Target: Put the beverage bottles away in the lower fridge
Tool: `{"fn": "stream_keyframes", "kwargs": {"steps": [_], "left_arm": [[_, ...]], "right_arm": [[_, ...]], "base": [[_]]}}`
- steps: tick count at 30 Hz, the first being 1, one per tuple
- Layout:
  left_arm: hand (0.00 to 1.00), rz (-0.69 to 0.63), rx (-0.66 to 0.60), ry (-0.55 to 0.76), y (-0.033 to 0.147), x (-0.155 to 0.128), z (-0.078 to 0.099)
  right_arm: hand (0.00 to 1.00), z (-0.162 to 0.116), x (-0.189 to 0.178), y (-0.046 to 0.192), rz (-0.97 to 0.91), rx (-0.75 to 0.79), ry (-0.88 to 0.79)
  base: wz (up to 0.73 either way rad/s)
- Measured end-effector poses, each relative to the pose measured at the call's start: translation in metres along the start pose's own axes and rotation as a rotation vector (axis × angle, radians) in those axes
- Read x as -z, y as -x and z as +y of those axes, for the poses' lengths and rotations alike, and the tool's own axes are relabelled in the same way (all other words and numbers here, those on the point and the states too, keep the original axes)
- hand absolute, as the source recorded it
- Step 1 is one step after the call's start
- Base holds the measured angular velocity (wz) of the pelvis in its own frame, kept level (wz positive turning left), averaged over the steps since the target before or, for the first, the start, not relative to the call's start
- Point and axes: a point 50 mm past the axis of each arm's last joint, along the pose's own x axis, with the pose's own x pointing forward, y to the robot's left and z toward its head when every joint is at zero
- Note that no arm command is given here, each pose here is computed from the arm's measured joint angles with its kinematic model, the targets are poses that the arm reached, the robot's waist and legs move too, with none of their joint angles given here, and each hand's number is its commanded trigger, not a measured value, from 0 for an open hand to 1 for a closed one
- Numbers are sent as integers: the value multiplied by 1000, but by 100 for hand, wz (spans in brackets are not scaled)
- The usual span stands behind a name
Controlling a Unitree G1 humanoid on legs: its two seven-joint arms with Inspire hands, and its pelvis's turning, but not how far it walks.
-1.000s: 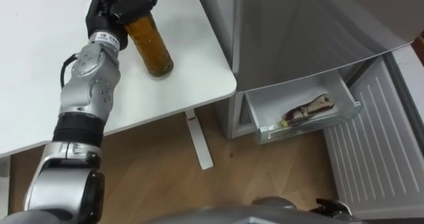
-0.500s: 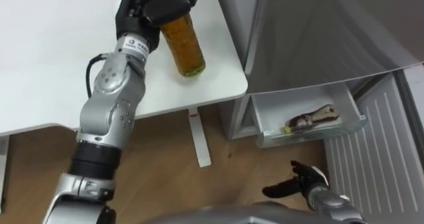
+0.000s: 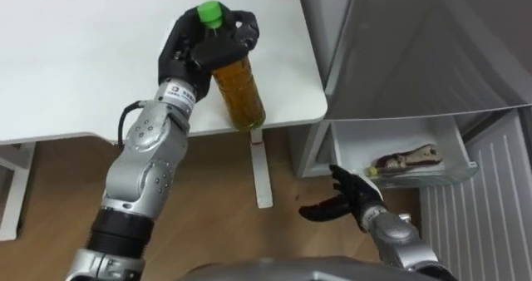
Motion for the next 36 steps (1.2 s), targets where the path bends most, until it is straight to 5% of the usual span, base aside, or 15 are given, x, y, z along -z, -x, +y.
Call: {"fn": "stream_keyframes", "kwargs": {"steps": [13,22,36], "left_arm": [[100,9,77,87,16,7,3],[100,132,57,110,40,36,17],[100,138,115,110,40,37,13]], "right_arm": [[0,10,-22,13,-137,-229,-34],[0,21,-37,20,-211,-405,-66],[0,27,-43,24,-220,-511,-69]], "base": [[2],[4],[4]]}}
